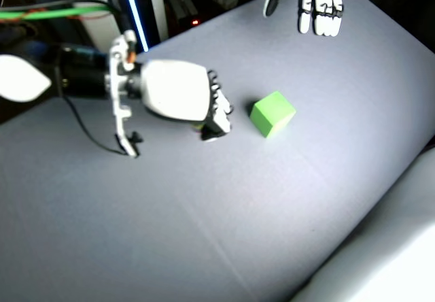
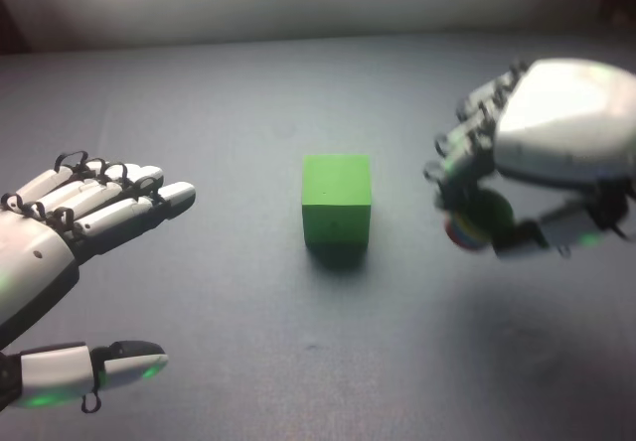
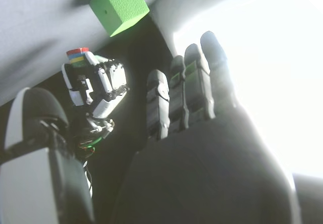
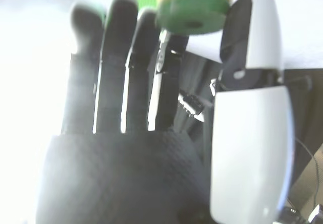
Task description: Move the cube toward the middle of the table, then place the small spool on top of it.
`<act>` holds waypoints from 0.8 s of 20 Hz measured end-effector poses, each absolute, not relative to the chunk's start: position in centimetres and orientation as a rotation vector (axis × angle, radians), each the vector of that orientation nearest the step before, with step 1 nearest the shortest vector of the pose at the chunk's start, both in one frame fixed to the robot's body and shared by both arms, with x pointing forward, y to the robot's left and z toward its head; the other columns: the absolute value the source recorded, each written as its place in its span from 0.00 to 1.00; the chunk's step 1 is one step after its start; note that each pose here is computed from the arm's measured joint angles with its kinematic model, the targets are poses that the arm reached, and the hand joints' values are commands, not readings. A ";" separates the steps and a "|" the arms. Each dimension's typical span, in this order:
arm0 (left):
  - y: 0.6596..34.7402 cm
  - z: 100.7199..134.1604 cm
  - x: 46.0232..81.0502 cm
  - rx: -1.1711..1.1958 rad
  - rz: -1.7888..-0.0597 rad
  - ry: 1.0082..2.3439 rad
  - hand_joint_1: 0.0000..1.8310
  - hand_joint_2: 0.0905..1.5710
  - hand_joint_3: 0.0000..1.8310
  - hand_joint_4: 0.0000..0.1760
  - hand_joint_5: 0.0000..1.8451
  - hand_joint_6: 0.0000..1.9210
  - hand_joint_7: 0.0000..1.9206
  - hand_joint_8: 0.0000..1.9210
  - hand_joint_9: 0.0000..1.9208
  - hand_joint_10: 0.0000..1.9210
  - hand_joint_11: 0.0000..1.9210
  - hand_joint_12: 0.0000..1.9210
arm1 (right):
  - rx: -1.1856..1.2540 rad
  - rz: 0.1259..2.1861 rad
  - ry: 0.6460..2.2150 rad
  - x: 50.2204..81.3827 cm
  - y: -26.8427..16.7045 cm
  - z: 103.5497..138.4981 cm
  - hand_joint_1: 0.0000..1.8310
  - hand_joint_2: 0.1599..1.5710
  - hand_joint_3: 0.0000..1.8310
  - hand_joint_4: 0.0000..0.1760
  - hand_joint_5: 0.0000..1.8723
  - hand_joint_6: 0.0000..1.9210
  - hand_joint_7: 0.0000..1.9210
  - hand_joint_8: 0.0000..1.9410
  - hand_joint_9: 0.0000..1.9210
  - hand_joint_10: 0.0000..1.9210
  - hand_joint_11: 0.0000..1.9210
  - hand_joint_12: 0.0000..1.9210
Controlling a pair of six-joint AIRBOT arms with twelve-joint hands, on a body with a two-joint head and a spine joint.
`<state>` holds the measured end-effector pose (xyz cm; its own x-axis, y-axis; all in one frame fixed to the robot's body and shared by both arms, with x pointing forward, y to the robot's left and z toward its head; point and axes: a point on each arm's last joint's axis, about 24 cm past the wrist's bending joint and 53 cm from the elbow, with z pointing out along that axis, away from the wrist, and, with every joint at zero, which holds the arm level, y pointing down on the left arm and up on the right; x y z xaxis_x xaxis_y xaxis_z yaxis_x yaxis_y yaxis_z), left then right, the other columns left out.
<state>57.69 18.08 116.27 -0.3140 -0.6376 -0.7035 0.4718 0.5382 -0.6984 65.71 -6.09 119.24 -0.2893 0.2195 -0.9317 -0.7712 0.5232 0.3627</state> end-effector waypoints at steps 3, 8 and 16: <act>18.0 116.0 57.7 -0.148 -1.114 1.538 0.40 0.62 0.00 0.67 0.12 0.00 0.09 0.00 0.08 0.00 0.00 0.23 | -0.478 1.067 1.528 66.4 -4.9 121.0 0.68 0.64 0.00 0.00 0.59 0.34 0.56 0.51 0.45 0.51 0.21 0.87; 18.0 115.9 57.7 -0.152 -1.117 1.542 0.42 0.61 0.00 0.67 0.13 0.00 0.09 0.00 0.08 0.00 0.00 0.21 | -0.524 1.073 1.424 66.6 -2.3 124.1 0.68 0.64 0.00 0.00 0.56 0.43 0.60 0.41 0.51 0.42 0.33 0.79; 18.0 115.9 57.7 -0.155 -1.119 1.545 0.41 0.62 0.00 0.94 0.12 0.00 0.08 0.00 0.08 0.00 0.00 0.20 | -0.530 1.110 1.361 67.4 0.9 126.0 0.69 0.61 0.00 0.06 0.63 0.38 0.64 0.25 0.56 0.09 0.22 0.66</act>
